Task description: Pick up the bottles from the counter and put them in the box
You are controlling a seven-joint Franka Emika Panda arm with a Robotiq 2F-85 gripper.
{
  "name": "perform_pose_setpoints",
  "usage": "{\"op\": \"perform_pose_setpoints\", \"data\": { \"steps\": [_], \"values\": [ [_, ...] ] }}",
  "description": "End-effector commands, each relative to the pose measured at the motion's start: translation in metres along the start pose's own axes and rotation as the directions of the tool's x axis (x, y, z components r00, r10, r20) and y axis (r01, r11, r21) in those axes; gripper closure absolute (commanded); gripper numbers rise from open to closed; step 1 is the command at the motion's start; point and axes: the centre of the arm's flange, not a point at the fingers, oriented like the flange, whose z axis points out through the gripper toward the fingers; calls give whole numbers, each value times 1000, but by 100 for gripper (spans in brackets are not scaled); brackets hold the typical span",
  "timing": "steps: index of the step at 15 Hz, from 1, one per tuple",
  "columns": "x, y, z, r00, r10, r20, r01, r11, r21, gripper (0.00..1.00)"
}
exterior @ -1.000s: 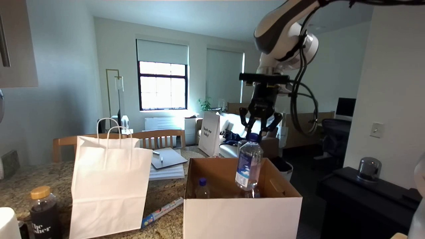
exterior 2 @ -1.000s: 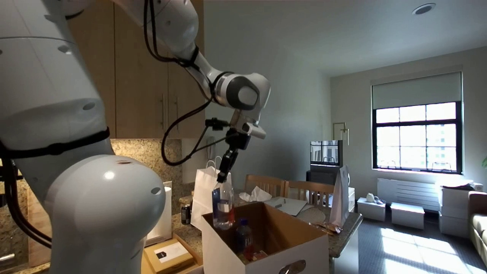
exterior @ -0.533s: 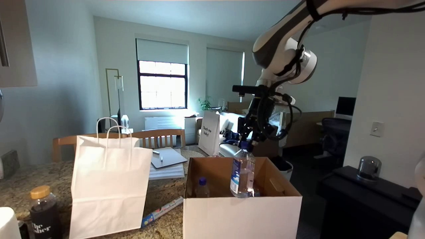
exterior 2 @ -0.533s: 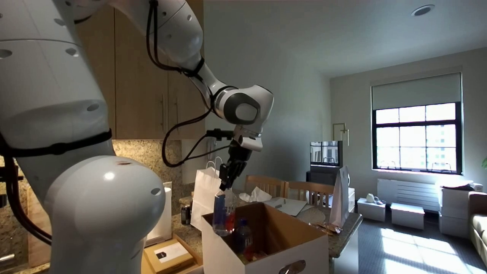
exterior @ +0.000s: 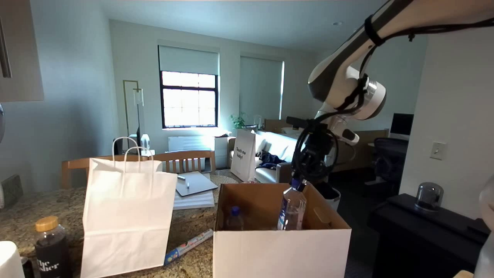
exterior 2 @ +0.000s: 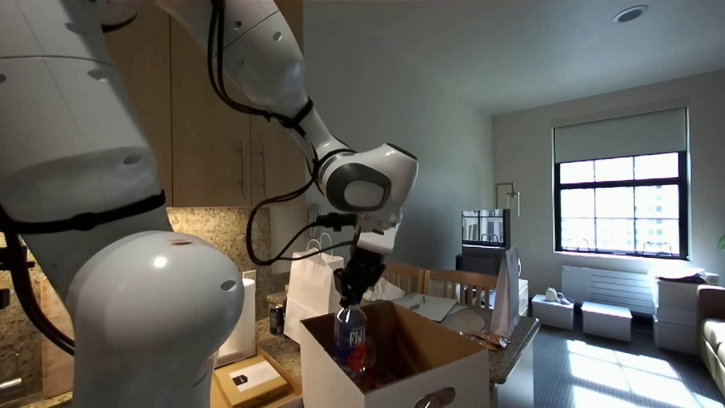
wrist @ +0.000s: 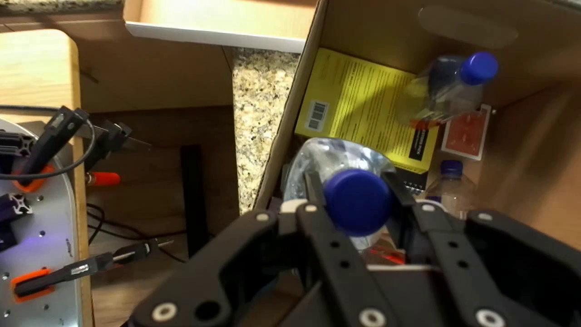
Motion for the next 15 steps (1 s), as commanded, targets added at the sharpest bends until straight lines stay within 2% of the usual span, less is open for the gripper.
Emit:
{"op": "perform_pose_setpoints", "data": {
  "steps": [1, 5, 8, 15],
  "values": [
    [-5, 5, 23, 1000, 25, -5, -25, 1000, 10, 90],
    [-6, 6, 58, 998, 57, -15, -56, 998, 3, 90],
    [4, 8, 69, 995, 98, -11, -98, 995, 9, 90],
    [14, 11, 51, 992, 123, -14, -123, 992, 11, 90]
  ]
}}
